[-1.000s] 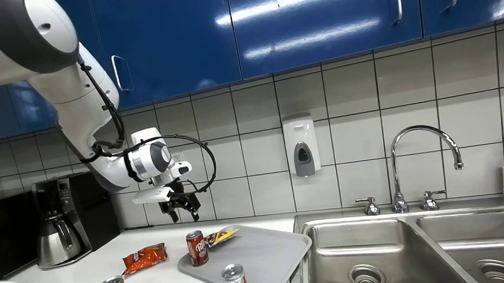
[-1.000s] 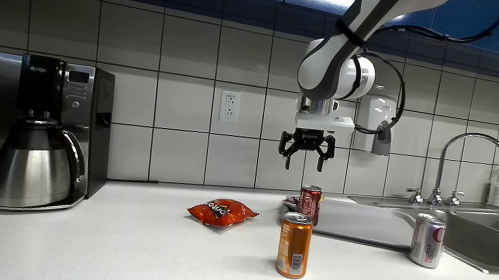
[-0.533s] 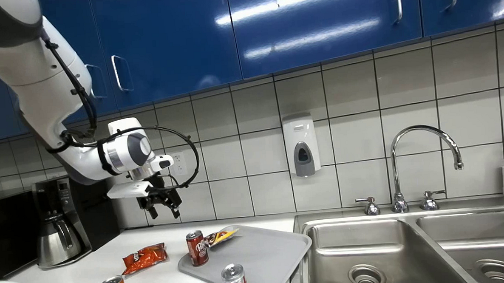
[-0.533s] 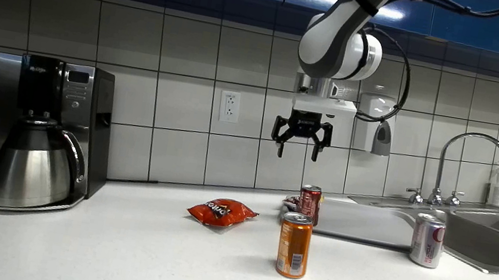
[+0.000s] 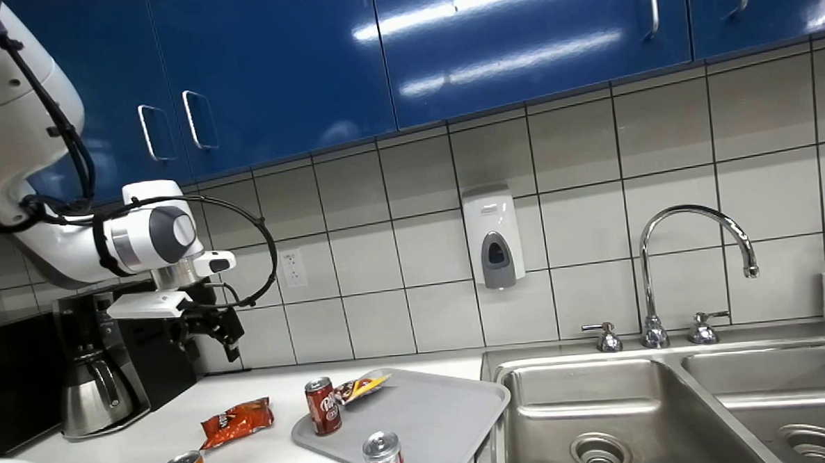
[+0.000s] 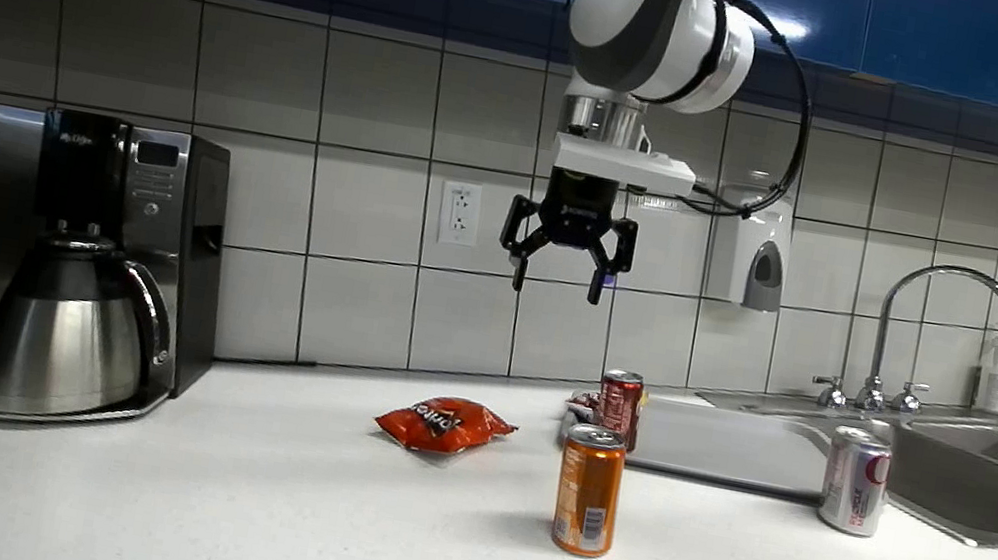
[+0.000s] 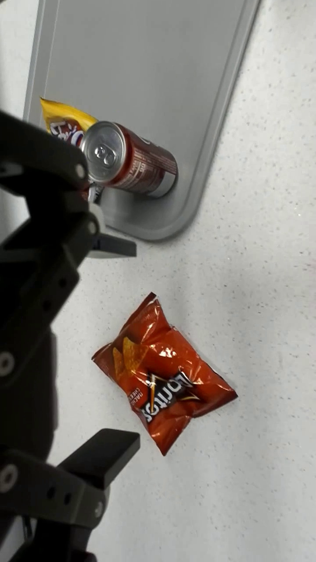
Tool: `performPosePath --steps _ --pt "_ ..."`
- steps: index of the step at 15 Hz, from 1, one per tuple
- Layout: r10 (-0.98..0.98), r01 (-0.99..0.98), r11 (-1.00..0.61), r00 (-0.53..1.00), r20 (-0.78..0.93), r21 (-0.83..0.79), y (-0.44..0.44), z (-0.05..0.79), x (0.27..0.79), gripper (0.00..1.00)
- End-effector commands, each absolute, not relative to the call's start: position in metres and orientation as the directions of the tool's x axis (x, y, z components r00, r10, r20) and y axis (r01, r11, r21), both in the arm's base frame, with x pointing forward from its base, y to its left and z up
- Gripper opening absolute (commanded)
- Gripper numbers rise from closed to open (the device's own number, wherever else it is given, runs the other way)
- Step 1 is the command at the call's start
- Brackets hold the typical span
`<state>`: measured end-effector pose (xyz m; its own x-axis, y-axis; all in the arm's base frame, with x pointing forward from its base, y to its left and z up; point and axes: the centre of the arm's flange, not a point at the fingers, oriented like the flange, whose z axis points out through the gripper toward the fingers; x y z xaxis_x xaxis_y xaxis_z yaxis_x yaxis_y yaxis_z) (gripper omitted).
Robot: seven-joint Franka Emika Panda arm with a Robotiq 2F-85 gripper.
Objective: Put the cans on the grey tray.
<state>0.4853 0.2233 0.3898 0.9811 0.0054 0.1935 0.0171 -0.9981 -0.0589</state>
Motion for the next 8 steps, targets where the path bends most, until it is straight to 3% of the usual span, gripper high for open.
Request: performPosePath --steps 1,8 --pt "0.011 0.018 -0.999 0.988 0.154 -0.049 0.230 0.406 0.460 1.00" --pt "0.028 0.035 -0.999 0.987 0.159 -0.040 0.233 0.399 0.468 1.00"
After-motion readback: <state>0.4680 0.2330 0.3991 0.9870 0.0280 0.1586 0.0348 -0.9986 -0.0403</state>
